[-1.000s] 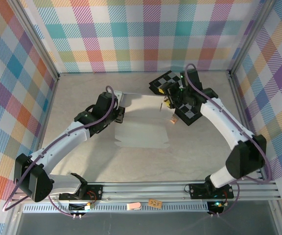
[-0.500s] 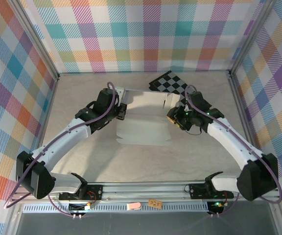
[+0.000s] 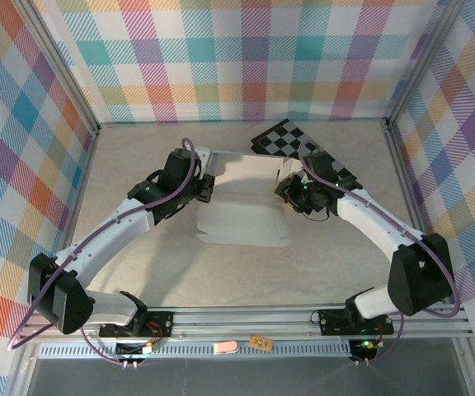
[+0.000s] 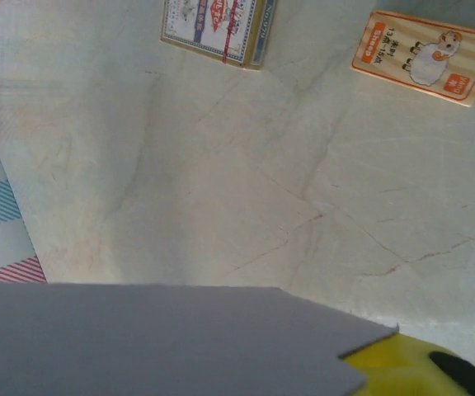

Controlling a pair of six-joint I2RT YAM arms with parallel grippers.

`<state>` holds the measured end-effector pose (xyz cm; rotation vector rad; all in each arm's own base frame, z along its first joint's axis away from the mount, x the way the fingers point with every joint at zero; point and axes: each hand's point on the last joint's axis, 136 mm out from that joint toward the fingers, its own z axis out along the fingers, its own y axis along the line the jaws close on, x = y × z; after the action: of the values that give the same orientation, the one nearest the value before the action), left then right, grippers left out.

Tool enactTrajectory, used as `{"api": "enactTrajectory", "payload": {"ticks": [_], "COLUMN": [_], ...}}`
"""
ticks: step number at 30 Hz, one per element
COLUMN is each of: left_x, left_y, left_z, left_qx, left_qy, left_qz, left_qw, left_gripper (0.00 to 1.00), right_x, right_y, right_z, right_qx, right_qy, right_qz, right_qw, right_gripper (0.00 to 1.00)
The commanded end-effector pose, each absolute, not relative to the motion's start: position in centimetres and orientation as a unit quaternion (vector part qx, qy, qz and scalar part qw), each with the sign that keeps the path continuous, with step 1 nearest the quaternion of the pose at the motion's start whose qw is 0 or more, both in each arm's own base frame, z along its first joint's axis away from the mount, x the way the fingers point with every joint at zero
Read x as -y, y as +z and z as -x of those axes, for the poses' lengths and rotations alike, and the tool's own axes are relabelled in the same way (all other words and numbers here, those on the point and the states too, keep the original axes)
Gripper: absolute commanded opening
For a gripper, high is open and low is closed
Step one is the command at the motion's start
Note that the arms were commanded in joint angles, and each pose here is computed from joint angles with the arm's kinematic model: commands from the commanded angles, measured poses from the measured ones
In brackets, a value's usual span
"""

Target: Fold the paper box

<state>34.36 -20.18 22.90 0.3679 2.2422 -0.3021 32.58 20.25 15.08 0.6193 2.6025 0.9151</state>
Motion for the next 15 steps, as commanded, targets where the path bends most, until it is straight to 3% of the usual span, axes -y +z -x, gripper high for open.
{"api": "enactTrajectory", "payload": {"ticks": [1, 6, 15], "left_x": [20.3, 20.3, 20.4], "left_y": [24.4, 24.5, 24.5], "left_z": [-34.6, -34.6, -34.7], "left_qx": [-0.884, -0.884, -0.884], "left_qy": [-0.128, -0.129, -0.133], "left_qz": [-0.147, -0.147, -0.142], "left_qw": [0.425, 0.424, 0.424], "left_gripper": [0.0, 0.0, 0.0], "right_x": [-21.2, -21.5, -23.4], "right_y": [16.4, 17.0, 17.9], "right_z": [-33.5, -33.7, -34.2], "right_qx": [-0.899, -0.894, -0.891], "right_qy": [0.342, 0.352, 0.369], "right_qz": [-0.213, -0.221, -0.213], "right_qw": [0.17, 0.168, 0.154], "right_gripper": [0.36, 0.29, 0.27]}}
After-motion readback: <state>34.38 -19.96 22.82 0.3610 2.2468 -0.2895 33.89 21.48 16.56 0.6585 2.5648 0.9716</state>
